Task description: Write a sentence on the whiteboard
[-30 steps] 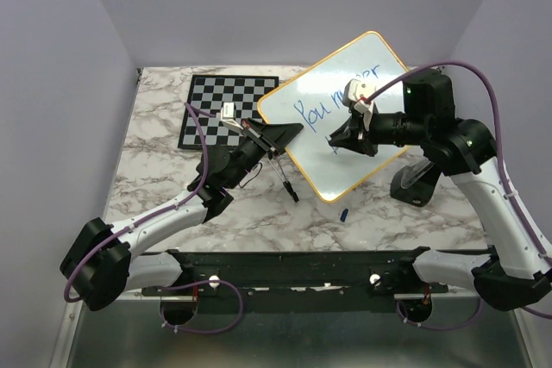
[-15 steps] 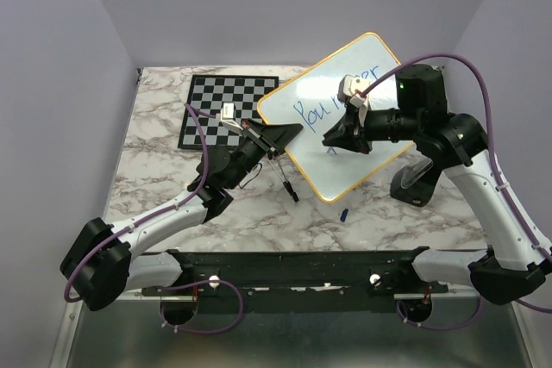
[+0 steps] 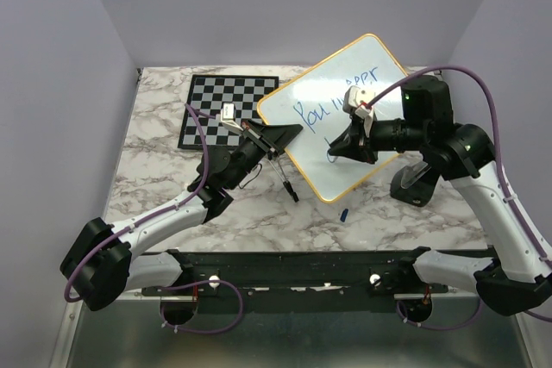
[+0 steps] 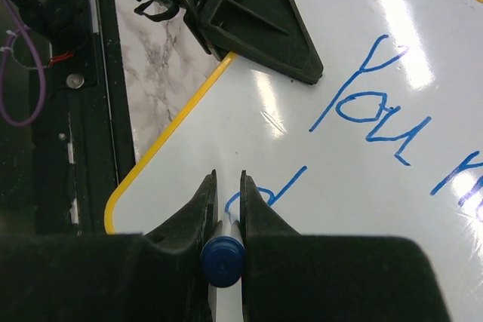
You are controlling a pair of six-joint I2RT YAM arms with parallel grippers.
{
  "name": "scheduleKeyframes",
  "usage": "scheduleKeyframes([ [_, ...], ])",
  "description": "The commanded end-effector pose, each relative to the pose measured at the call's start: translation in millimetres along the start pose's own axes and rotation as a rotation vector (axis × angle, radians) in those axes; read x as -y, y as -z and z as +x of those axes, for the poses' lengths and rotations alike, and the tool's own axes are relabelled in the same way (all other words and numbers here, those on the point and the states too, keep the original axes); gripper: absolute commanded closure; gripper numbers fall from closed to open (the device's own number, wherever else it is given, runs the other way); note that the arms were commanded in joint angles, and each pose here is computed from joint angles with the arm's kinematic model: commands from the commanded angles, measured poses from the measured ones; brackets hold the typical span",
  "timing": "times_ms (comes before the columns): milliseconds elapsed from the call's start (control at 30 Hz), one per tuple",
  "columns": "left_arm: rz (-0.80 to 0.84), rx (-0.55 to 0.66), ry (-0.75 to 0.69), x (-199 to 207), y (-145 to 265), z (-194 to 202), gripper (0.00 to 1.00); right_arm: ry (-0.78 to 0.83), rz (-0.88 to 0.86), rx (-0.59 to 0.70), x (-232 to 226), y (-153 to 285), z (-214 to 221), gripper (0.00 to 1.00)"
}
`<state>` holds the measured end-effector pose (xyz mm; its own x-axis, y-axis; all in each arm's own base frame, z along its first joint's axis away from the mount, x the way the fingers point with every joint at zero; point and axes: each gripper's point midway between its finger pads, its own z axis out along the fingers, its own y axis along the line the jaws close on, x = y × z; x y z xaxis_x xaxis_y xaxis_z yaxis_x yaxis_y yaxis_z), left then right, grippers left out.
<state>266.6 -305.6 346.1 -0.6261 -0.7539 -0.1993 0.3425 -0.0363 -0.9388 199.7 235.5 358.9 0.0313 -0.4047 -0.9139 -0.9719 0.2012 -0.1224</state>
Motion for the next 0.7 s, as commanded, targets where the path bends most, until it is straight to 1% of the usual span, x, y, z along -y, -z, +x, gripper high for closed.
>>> scheduleKeyframes([
  [0,0.308,0.077,0.073,92.9,12.7,-23.2,1.0,-0.012,0.09,-0.04,18.7,4.7,5.5,0.99],
  [200,0.311,0.078,0.072,94.1,15.2,-23.5,1.0,0.009,0.13,-0.019,36.7,2.4,-10.2,0.99],
  [333,0.309,0.081,0.067,93.8,16.1,-24.3,1.0,-0.002,0.117,-0.02,36.8,-1.0,-8.5,1.0],
  [600,0.307,0.082,0.067,92.4,16.0,-26.2,1.0,-0.031,0.085,-0.054,14.0,6.1,15.1,0.99],
  [667,0.307,0.082,0.067,92.2,15.3,-26.2,1.0,-0.034,0.102,-0.068,14.7,8.3,20.3,0.99],
])
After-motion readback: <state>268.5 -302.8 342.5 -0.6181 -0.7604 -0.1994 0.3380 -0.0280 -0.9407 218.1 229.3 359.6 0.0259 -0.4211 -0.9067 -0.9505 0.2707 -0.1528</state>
